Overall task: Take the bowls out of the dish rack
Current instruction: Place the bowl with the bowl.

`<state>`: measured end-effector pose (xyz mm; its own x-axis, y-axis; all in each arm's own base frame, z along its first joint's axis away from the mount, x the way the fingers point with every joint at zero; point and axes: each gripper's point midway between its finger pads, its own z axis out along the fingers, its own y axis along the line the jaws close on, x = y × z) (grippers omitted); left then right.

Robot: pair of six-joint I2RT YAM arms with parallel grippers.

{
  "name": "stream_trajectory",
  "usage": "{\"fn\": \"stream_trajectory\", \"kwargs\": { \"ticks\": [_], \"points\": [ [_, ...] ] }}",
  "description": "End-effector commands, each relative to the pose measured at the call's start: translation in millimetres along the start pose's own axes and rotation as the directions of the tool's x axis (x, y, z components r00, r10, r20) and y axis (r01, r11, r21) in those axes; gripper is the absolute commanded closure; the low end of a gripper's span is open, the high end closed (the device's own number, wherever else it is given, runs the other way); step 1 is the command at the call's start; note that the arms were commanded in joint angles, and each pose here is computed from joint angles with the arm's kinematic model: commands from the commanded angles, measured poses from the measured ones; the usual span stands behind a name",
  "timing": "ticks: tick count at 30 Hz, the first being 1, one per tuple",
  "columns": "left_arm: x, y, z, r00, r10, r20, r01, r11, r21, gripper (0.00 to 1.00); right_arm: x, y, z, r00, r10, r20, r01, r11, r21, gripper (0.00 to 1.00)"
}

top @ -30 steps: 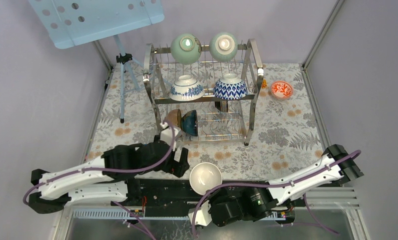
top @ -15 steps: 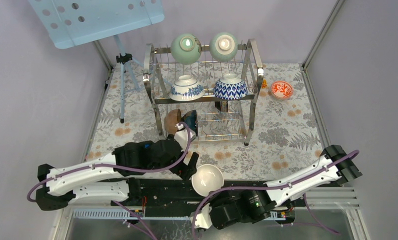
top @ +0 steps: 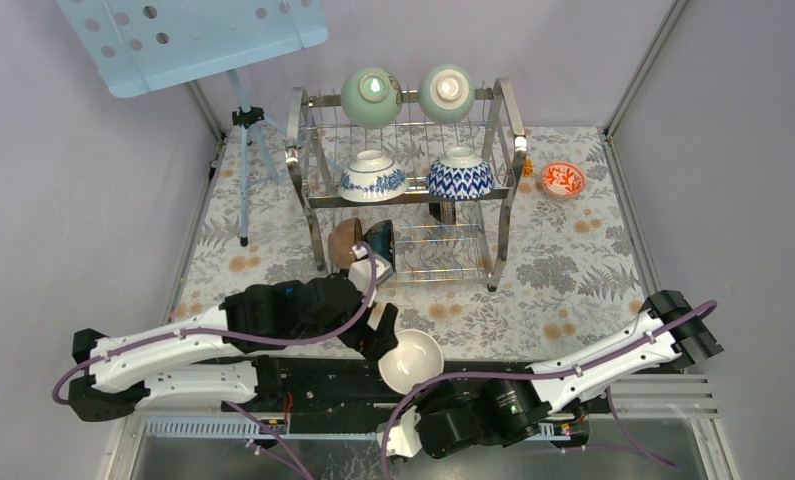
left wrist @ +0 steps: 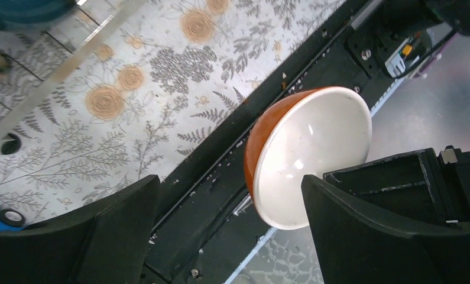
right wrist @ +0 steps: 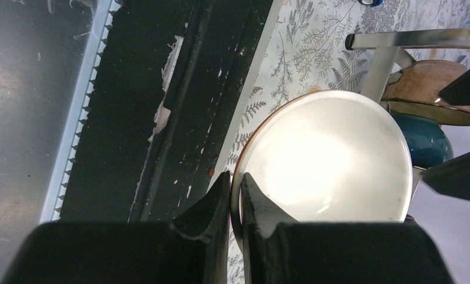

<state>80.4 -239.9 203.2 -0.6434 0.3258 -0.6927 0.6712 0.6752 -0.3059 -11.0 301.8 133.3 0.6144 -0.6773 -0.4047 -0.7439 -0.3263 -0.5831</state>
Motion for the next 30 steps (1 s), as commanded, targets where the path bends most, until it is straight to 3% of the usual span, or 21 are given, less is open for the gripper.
{"fn": "stream_trajectory", "kwargs": {
  "ticks": [1,10,19,30],
  "points": [
    [-3,-24,10,0.999,-0.005,-0.034,0.008,0.996,0.09,0.1,-21,-11,-2,0.998,0.027,0.062,-0.029,0.999,0.029,1.0],
    [7,-26,23,0.995,0.013,-0.096,-0.005,0.997,0.082,0.43,-23,-13,-2,0.997,0.037,0.071,-0.041,0.998,0.043,1.0],
    [20,-24,34,0.99,0.015,-0.142,-0.005,0.997,0.072,0.52,-25,-15,-3,0.995,0.049,0.084,-0.053,0.997,0.055,1.0],
    [21,-29,34,0.99,0.019,-0.142,-0.005,0.995,0.1,0.82,-27,-16,-1,0.995,0.052,0.087,-0.058,0.997,0.06,1.0]
  ]
}}
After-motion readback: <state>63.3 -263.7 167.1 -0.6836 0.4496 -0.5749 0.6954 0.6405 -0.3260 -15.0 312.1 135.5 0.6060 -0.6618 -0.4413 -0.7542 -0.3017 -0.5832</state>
